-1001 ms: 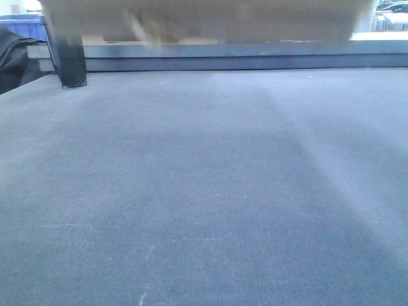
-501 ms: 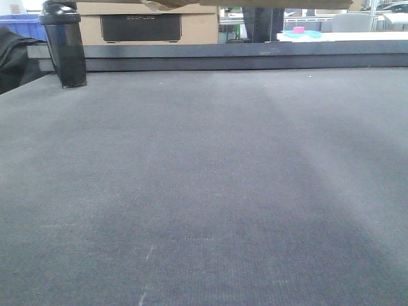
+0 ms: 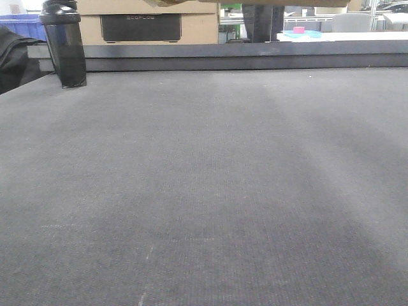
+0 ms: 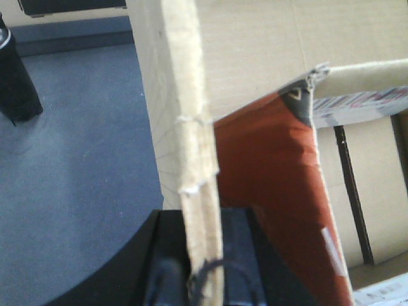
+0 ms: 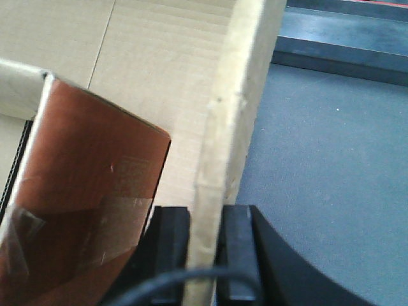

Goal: Stack two boxes on right shelf middle
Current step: 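Lift the stacked boxes off the grey table with both grippers, then carry the held boxes past the red workbench toward the steel shelf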

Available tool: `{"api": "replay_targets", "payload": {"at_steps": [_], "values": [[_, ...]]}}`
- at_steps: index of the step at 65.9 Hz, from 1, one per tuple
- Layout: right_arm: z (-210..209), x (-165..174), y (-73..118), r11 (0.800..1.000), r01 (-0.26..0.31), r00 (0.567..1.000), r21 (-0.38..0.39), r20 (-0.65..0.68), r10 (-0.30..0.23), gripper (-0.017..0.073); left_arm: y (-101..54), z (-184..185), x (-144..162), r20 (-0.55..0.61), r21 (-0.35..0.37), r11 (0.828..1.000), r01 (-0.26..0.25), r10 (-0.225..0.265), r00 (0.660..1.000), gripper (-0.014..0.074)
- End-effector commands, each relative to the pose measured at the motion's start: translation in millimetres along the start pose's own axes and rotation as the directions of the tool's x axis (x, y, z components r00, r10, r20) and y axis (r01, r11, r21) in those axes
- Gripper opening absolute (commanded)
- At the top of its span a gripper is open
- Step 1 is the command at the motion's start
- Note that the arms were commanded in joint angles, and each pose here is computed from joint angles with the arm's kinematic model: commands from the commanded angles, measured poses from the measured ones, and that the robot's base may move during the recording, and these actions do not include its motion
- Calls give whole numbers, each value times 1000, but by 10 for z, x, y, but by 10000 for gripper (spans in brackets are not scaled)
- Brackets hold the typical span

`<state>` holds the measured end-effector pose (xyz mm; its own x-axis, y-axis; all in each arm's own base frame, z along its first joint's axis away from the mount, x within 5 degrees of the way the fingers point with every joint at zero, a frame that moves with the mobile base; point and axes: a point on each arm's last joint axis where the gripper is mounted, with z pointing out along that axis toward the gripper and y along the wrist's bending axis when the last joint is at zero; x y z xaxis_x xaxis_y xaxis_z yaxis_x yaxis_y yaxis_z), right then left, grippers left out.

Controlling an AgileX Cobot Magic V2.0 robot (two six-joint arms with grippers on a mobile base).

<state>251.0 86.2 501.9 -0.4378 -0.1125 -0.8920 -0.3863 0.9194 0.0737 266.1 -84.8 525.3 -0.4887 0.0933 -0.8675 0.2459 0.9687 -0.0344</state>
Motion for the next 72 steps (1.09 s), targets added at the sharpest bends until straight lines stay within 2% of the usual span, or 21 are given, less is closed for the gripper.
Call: {"api": "replay_targets", "payload": {"at_steps": [1,72], "values": [[-84,-84,-13,1000,22,997,19,80,-23,-153,10,-82,-90,96,2,1000,-1,0,995,-111],[-84,-85,-13,1000,22,996,19,82,-23,-153,11,-83,-99,105,0,1000,-2,1,994,-111]]}}
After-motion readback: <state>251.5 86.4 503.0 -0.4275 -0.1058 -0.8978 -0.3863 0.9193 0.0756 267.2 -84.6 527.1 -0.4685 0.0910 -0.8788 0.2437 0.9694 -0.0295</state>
